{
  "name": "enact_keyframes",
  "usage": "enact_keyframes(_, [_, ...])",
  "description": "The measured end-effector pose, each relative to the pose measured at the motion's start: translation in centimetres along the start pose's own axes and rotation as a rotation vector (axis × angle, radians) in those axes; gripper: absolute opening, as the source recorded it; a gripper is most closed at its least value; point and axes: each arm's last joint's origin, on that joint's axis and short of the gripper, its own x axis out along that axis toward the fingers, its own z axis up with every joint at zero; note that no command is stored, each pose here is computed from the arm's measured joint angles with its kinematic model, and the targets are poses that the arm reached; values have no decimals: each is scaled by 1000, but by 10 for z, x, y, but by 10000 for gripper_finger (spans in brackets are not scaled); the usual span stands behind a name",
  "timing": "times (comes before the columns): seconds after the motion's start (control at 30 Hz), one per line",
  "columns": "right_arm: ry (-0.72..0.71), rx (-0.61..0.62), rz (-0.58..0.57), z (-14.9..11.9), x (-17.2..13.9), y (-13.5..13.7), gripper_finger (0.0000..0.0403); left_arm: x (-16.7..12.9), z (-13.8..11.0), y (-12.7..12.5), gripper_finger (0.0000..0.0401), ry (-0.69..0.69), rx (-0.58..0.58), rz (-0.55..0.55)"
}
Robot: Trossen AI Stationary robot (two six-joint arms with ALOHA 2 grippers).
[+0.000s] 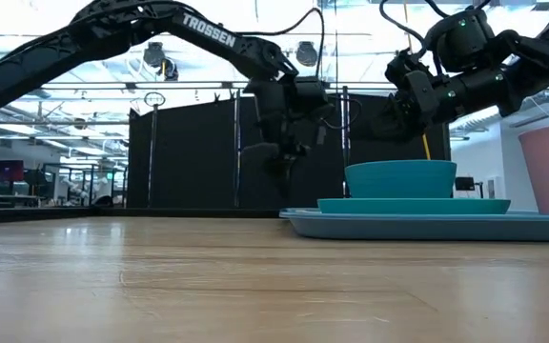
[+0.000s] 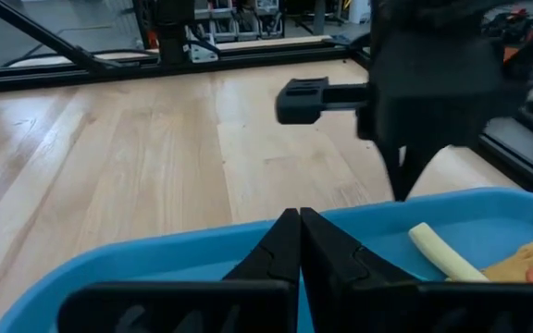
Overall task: Set up tray
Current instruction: Adjust the yellow table knife on the yellow table napkin on the blue serving tray
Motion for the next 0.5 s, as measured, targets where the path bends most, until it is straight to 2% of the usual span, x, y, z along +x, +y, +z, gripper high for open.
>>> enact_keyframes(0.2, [0,-2,0,0,0,0,0,9,0,-3,0,44,5,-9])
enact_keyframes(0.5, [-8,-4,0,1,0,0,0,8,-3,-1,0,21,15,-27])
